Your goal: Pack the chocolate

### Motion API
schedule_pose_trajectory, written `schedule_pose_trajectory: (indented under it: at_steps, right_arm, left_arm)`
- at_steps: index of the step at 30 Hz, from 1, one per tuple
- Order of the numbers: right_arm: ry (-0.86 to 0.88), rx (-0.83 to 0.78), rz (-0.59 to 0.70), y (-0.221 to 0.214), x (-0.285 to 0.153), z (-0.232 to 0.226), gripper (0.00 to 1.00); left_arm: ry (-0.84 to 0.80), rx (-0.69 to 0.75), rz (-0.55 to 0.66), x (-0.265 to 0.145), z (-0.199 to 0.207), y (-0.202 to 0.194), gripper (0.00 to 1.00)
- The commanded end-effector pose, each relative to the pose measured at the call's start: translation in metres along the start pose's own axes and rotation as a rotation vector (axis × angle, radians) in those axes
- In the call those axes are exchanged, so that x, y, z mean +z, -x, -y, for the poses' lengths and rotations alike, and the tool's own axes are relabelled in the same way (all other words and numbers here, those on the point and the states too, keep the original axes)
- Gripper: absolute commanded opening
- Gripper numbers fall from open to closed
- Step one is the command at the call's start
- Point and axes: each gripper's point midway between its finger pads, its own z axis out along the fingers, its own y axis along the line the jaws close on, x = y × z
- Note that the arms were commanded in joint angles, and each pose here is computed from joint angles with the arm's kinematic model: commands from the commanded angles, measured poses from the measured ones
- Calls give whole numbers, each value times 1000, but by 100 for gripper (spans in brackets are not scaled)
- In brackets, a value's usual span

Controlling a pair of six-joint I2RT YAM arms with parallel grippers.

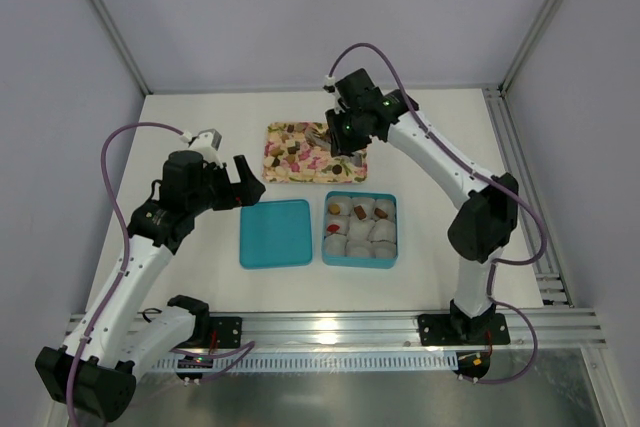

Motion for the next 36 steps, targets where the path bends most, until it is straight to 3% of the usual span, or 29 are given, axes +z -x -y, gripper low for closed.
schedule_pose_trajectory:
  at_steps: [1, 8, 17, 26, 36]
  right_arm:
    - [27, 11, 80, 9, -32, -2, 27]
    - [30, 27, 97, -18, -75, 8, 27]
    - [59, 63, 39, -106, -118, 15, 27]
    - [94, 108, -48, -178, -125, 14, 27]
    - [87, 122, -98, -204, -115, 17, 27]
  left_arm:
    - [-7, 3, 21, -2, 1, 4, 100]
    - [-8, 5, 19, -1, 1, 4, 100]
    - [-10, 3, 21, -1, 2, 6, 100]
    - [-11, 3, 14, 0, 2, 4, 100]
    - [-13, 4, 12, 0, 2, 3, 100]
